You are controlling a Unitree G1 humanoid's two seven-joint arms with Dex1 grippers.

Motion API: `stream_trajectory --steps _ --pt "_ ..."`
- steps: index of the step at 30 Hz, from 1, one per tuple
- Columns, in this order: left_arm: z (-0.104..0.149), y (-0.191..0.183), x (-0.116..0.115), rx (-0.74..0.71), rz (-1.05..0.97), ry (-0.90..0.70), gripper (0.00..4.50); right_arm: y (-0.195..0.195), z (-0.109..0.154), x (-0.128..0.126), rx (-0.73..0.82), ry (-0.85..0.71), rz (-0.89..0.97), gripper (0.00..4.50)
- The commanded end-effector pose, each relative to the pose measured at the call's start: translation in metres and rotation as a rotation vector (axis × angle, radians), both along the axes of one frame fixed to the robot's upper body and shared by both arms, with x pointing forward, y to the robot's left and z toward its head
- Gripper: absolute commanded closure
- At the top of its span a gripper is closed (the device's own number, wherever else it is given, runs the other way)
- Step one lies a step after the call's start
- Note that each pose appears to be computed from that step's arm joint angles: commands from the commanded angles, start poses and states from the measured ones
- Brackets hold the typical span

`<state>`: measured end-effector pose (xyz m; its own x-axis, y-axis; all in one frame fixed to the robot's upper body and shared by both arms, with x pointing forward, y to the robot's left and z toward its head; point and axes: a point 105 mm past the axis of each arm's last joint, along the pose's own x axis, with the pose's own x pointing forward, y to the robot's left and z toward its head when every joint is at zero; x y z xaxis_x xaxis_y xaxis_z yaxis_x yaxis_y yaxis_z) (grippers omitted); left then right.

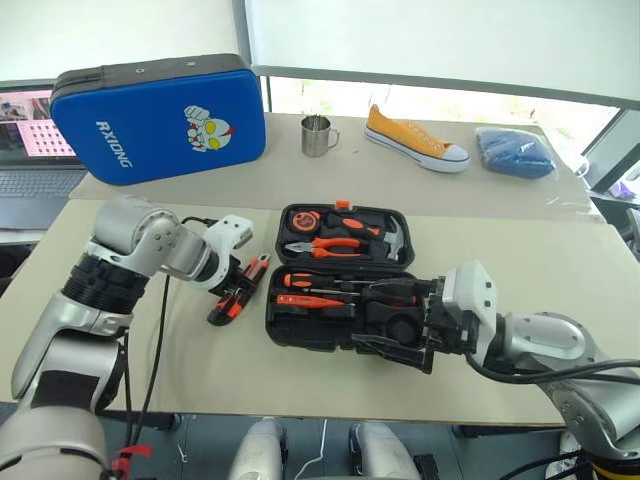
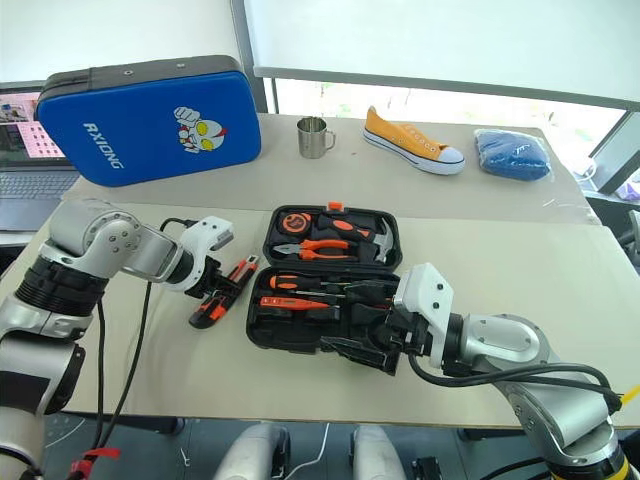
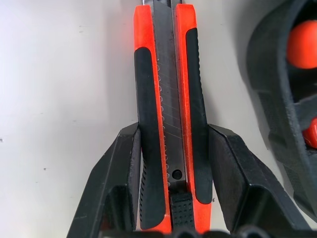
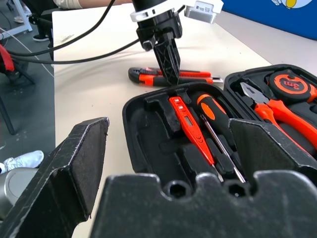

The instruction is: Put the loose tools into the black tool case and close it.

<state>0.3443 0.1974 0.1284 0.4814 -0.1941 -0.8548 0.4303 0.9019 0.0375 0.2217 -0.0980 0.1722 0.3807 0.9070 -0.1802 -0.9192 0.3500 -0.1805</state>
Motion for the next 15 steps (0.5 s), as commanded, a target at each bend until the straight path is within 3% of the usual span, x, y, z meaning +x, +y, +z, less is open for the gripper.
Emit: stream_trajectory --steps 1,3,6,10,15 --pt "0.028 0.018 0.024 0.056 -0.119 -0.233 2.95 -0.002 0.010 -0.008 -0.005 -0.026 0.026 0.00" --pt "0.044 0.016 0.031 0.074 -0.298 -0.348 2.95 -0.005 0.010 -0.010 -0.010 -0.019 0.027 0.00" --pt "0.061 0.006 0.024 0.011 -0.498 -0.375 2.95 -0.009 0.010 -0.013 -0.026 -0.005 0.024 0.00" --pt "0.097 -0.061 -0.004 -0.135 -0.959 -0.418 2.95 -0.016 0.008 -0.020 -0.064 0.017 0.024 0.00" --pt "0.091 -0.116 -0.016 -0.178 -1.154 -0.337 2.95 -0.020 0.009 -0.022 -0.078 0.027 0.004 0.00"
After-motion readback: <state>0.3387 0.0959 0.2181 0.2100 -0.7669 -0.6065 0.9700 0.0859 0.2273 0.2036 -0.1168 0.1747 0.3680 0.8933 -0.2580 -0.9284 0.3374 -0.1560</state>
